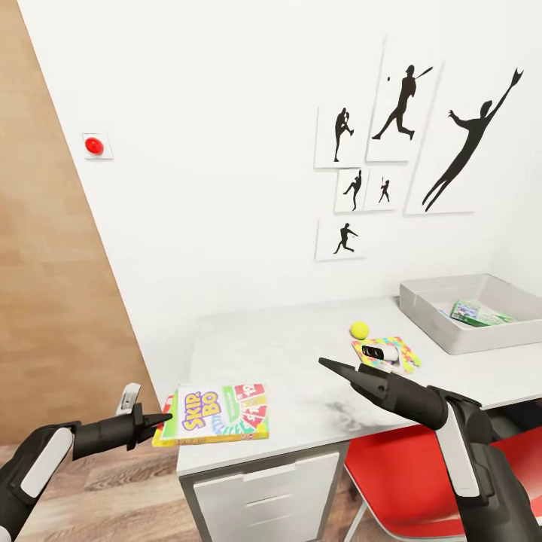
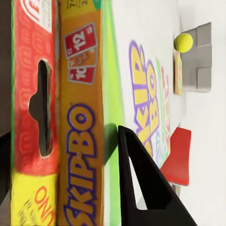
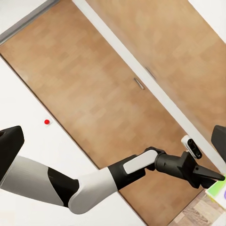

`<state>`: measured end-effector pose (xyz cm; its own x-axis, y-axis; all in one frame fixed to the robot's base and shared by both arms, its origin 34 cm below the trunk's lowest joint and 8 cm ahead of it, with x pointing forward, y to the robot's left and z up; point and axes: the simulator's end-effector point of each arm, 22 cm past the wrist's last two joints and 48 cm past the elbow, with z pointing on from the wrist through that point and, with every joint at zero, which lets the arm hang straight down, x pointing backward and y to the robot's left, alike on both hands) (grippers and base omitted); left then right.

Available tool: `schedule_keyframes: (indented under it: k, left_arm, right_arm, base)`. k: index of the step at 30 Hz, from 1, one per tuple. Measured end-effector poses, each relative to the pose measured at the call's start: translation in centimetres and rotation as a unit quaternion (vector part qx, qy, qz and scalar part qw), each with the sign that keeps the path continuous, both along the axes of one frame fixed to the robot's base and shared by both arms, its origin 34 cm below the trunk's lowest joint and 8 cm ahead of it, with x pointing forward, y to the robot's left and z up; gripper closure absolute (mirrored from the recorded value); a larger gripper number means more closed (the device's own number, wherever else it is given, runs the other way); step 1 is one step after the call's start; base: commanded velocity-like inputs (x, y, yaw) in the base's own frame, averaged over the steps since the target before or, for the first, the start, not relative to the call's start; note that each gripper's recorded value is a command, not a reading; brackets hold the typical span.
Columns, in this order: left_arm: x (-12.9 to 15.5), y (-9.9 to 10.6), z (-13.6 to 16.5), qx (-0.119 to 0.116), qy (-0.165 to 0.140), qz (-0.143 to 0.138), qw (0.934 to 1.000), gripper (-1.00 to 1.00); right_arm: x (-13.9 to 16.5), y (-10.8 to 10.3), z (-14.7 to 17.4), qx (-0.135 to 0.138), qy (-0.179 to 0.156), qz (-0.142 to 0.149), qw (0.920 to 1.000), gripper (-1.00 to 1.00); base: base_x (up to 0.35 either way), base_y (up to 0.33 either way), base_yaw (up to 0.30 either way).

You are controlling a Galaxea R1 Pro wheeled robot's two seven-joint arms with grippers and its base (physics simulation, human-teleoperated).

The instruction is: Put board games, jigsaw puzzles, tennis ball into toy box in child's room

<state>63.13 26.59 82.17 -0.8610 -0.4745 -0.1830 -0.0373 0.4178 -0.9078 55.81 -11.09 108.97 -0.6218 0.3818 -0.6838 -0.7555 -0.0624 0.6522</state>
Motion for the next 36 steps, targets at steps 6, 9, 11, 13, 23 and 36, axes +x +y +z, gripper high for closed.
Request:
schedule_keyframes:
  k: [6, 9, 11, 13, 23, 36]
  left_arm:
    - [0.0, 0.0, 0.3, 0.0, 0.0, 0.0, 1.0, 1.0]
    - [0.0, 0.0, 0.8, 0.0, 0.0, 0.0, 1.0, 1.0]
    - [0.0, 0.0, 1.1, 0.0, 0.0, 0.0, 1.0, 1.0]
    - [0.0, 0.1, 1.3, 0.002, 0.0, -0.001, 1.0, 1.0]
    - [0.5, 0.2, 5.6, -0.017, -0.044, -0.013, 0.9988, 1.0]
    - [1.4, 4.1, 14.8, -0.061, -0.125, -0.023, 0.99, 1.0]
  right_arm:
    - [0.0, 0.0, 0.3, 0.001, 0.0, 0.0, 1.0, -1.0]
    - [0.0, 0.1, 0.8, 0.001, 0.0, 0.001, 1.0, -1.0]
    - [0.0, 0.1, 1.1, 0.001, 0.0, 0.001, 1.0, -1.0]
    - [0.0, 0.1, 1.4, 0.002, 0.0, 0.001, 1.0, -1.0]
    - [0.9, 0.1, 1.4, -0.015, 0.014, -0.018, 0.9996, -1.0]
    - [4.6, -2.0, 0.2, -0.069, 0.055, -0.107, 0.9903, -1.0]
  base:
    - [0.0, 0.0, 0.0]
    - [0.0, 0.0, 0.0]
    - [0.0, 0.0, 0.0]
    - [0.0, 0.0, 0.0]
    - [0.0, 0.0, 0.0]
    - [0.0, 0.0, 0.0]
